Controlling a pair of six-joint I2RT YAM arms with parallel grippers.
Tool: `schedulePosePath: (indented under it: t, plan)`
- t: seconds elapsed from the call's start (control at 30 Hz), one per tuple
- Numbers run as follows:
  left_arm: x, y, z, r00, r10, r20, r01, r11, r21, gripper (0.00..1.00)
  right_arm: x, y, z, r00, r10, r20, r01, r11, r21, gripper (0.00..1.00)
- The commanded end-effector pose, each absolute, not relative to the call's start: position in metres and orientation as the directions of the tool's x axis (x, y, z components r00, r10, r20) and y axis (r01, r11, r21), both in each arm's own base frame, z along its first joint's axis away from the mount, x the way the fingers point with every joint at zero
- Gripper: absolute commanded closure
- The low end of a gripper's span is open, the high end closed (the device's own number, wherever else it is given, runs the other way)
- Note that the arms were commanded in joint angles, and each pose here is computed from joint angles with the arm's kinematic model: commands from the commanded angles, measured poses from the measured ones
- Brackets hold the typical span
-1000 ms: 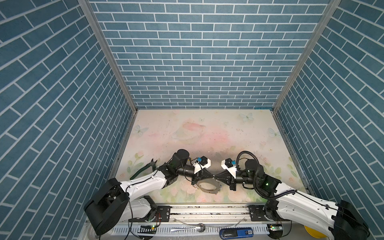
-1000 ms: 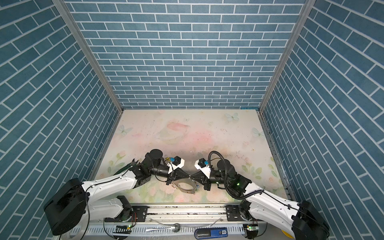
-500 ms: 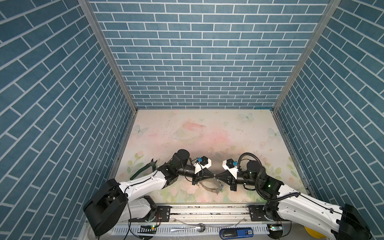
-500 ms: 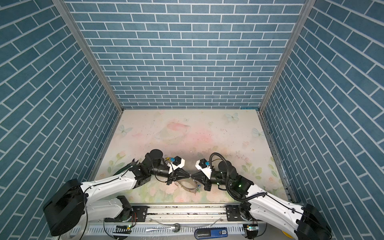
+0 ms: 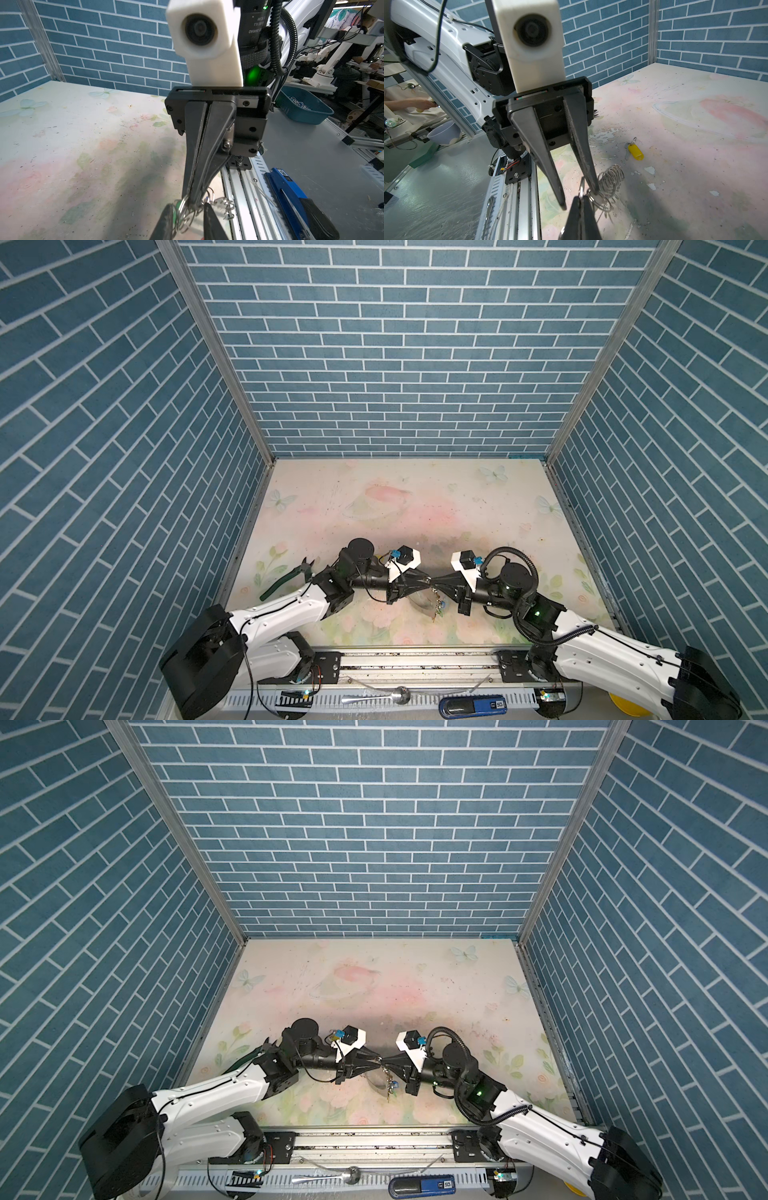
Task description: Put the keys on the keyring
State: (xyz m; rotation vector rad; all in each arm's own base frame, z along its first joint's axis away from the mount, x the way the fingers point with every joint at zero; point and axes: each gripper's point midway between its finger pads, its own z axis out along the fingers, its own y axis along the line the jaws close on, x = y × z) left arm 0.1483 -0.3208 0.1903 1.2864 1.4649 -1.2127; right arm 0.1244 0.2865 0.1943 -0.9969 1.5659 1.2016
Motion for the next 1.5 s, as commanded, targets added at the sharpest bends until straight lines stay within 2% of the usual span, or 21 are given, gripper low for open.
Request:
schedulePosePath:
  t: [0.0, 0.13, 0.33, 0.47, 0.6, 0.63, 0.67, 0.7, 0.8, 0.9, 1.27, 1.47]
  plan:
    - [0.146, -0.323, 0.19, -0.154, 0.195, -0.969, 0.988, -0.001, -0.157, 0.78, 0.121, 0.286, 0.214, -0.24, 0.023, -0.97, -0.956, 0.166, 0.241, 1.0]
    - [0.145, -0.323, 0.189, -0.155, 0.201, -0.967, 0.987, -0.004, -0.159, 0.84, 0.123, 0.284, 0.209, -0.239, 0.019, -0.971, -0.954, 0.184, 0.239, 1.0]
    - [0.145, -0.321, 0.187, -0.151, 0.23, -0.961, 0.988, 0.005, -0.154, 1.0, 0.122, 0.278, 0.204, -0.216, -0.01, -0.976, -0.955, 0.209, 0.209, 1.0]
    - [0.148, -0.319, 0.186, -0.151, 0.255, -0.955, 0.988, 0.028, -0.149, 1.0, 0.121, 0.274, 0.2, -0.192, -0.066, -0.979, -0.959, 0.226, 0.173, 1.0]
    - [0.149, -0.317, 0.184, -0.147, 0.29, -0.946, 0.989, 0.038, -0.143, 1.0, 0.126, 0.271, 0.194, -0.178, -0.13, -0.975, -0.954, 0.264, 0.139, 0.83]
    - [0.149, -0.317, 0.183, -0.145, 0.305, -0.941, 0.989, 0.036, -0.14, 1.0, 0.127, 0.272, 0.195, -0.167, -0.131, -0.977, -0.955, 0.266, 0.128, 0.74]
    - [0.149, -0.317, 0.181, -0.145, 0.325, -0.935, 0.989, 0.036, -0.141, 1.0, 0.13, 0.271, 0.193, -0.159, -0.144, -0.977, -0.953, 0.281, 0.114, 0.53]
    - [0.149, -0.316, 0.179, -0.146, 0.346, -0.927, 0.989, 0.04, -0.141, 1.0, 0.133, 0.271, 0.194, -0.149, -0.155, -0.977, -0.95, 0.298, 0.097, 0.45]
    - [0.147, -0.315, 0.175, -0.14, 0.389, -0.911, 0.99, 0.04, -0.135, 1.0, 0.14, 0.27, 0.198, -0.135, -0.179, -0.975, -0.94, 0.333, 0.069, 0.46]
    - [0.144, -0.316, 0.172, -0.133, 0.427, -0.894, 0.991, 0.027, -0.135, 1.0, 0.138, 0.273, 0.202, -0.134, -0.195, -0.972, -0.948, 0.31, 0.069, 0.47]
    - [0.137, -0.318, 0.175, -0.11, 0.453, -0.885, 0.992, -0.006, -0.127, 1.0, 0.118, 0.287, 0.198, -0.151, -0.242, -0.958, -0.98, 0.165, 0.113, 0.84]
    - [0.136, -0.318, 0.175, -0.11, 0.449, -0.887, 0.992, -0.01, -0.128, 1.0, 0.112, 0.289, 0.199, -0.15, -0.234, -0.961, -0.983, 0.135, 0.12, 0.84]
